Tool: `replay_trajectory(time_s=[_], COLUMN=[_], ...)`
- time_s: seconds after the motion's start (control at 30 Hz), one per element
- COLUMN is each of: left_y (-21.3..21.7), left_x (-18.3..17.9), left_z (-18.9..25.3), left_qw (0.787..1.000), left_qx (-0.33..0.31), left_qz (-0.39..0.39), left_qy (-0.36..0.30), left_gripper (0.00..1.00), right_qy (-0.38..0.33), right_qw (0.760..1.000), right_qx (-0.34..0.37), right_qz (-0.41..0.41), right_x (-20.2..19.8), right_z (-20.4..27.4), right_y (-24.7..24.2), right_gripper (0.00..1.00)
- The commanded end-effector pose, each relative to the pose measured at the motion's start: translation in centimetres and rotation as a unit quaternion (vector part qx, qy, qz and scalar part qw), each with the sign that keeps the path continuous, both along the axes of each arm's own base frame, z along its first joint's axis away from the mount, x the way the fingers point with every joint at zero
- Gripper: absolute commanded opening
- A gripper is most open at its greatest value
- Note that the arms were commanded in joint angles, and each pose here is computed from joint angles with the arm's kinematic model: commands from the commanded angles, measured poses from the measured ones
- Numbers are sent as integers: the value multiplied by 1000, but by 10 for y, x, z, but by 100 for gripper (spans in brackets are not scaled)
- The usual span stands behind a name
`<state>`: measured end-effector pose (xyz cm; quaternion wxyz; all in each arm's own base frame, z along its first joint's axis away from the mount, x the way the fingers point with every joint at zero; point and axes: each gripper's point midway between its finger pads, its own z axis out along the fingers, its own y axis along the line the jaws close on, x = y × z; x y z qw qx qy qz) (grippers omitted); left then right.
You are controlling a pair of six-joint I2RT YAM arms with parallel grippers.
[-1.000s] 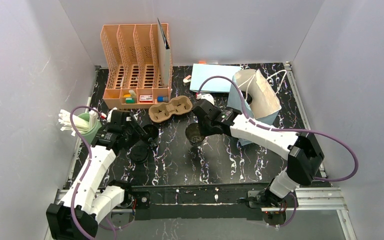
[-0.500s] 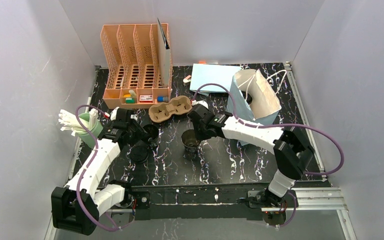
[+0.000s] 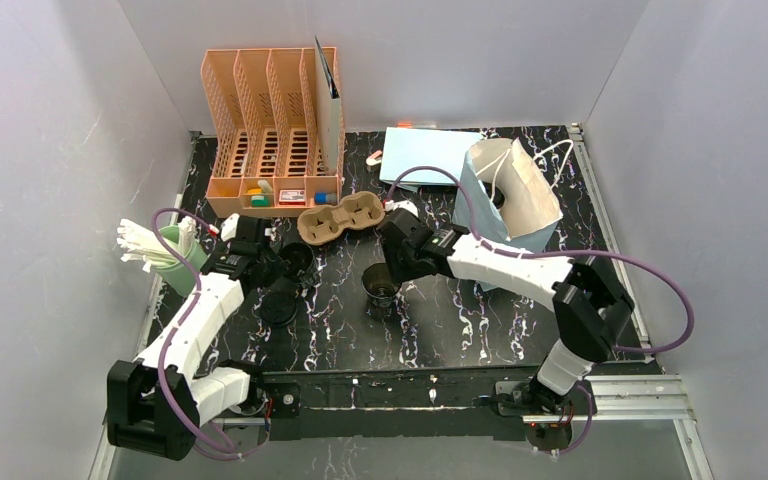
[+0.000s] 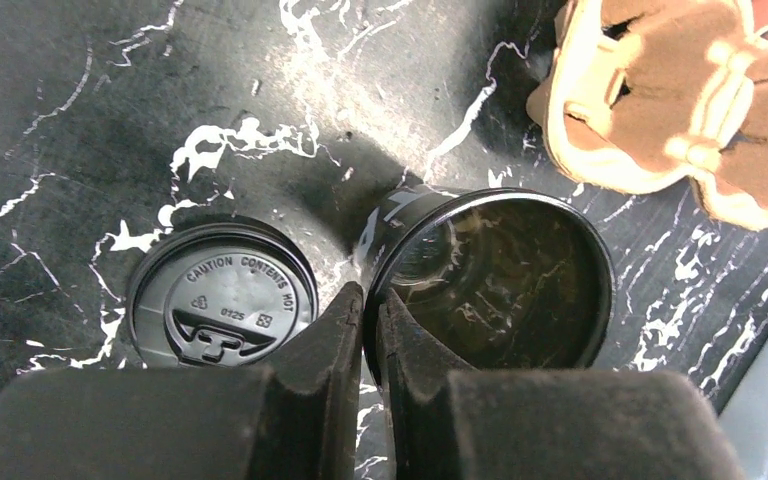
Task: Pack the takeout coffee
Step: Place the coffee cup at the center of the board, then adjust the coffee cup at the center of the board.
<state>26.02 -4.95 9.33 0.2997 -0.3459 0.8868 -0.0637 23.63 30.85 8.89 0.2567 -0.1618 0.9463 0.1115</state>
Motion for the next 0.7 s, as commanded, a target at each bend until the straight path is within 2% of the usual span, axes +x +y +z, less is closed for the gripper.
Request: replay_trajectory(time_s=[0.0,0.3,0.53,0.67], left_y=[19,44,58,60], left_x=[11,30,38,41], left_z=[11,29,23,21], left_qw=[998,991,986,985], left_qx=[49,124,157,160], left_qz=[24,47,55,54], left_qy=[-13,-20,11,17], left_gripper=[6,7,8,14], right_qy=[-53,-73,-81,-79], right_qw=[998,994,991,992], right_qx=[33,76,96,94], right_qz=[-4,21,35,36], right_x=[11,5,0,-1], right_z=[42,81,94,92], right_y=[-1,6,12,12], right_gripper=[50,57,58,58])
